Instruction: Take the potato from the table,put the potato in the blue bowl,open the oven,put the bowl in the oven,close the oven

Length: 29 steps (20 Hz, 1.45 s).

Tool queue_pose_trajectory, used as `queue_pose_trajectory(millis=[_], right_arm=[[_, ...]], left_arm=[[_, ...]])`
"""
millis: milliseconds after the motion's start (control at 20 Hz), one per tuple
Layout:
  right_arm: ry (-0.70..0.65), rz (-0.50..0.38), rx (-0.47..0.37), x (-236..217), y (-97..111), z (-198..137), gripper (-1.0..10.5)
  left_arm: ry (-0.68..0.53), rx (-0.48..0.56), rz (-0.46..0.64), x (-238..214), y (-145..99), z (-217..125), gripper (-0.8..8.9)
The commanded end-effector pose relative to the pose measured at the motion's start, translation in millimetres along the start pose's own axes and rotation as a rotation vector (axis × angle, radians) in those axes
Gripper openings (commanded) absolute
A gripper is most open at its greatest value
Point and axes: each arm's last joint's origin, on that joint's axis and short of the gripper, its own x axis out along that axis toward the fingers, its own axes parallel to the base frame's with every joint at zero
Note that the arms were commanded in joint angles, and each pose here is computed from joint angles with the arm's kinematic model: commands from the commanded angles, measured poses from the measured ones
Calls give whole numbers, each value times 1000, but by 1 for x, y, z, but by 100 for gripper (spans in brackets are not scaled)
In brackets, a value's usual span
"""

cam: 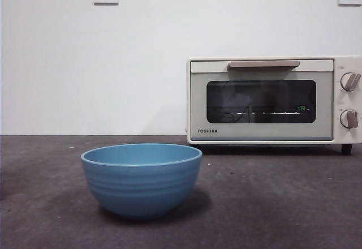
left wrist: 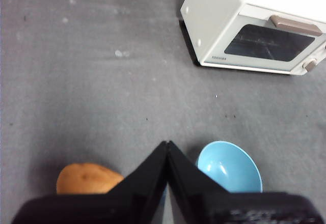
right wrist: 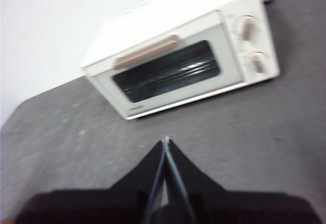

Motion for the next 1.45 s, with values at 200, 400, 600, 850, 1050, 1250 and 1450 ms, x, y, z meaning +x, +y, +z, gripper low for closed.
queue_pose_trajectory(millis=[200,400,600,850,1050,1250,1450], right_arm=[[47,139,-81,6,11,20,-2],[230,280,-92,40,18,42,-2],[397,362,-95,80,24,61,-2],[525,430,-187,125,62,77,-2],[587,505,-333,158,115,81,-2],[608,641,-539,181,173,77,-1],[610,700,-689,203,221,61,1]], left_arm=[[39,82,7,-15,-9,17,-5],[63,137,10,-20,-12,23,-5],[118,155,15,-21,-11,17,-5],[158,165,17,-21,-10,13,-5],[183,180,-46,-22,-12,11,-5],[210,217,-91,-21,-16,9,-5],[259,267,-140,-21,-19,4,-5]])
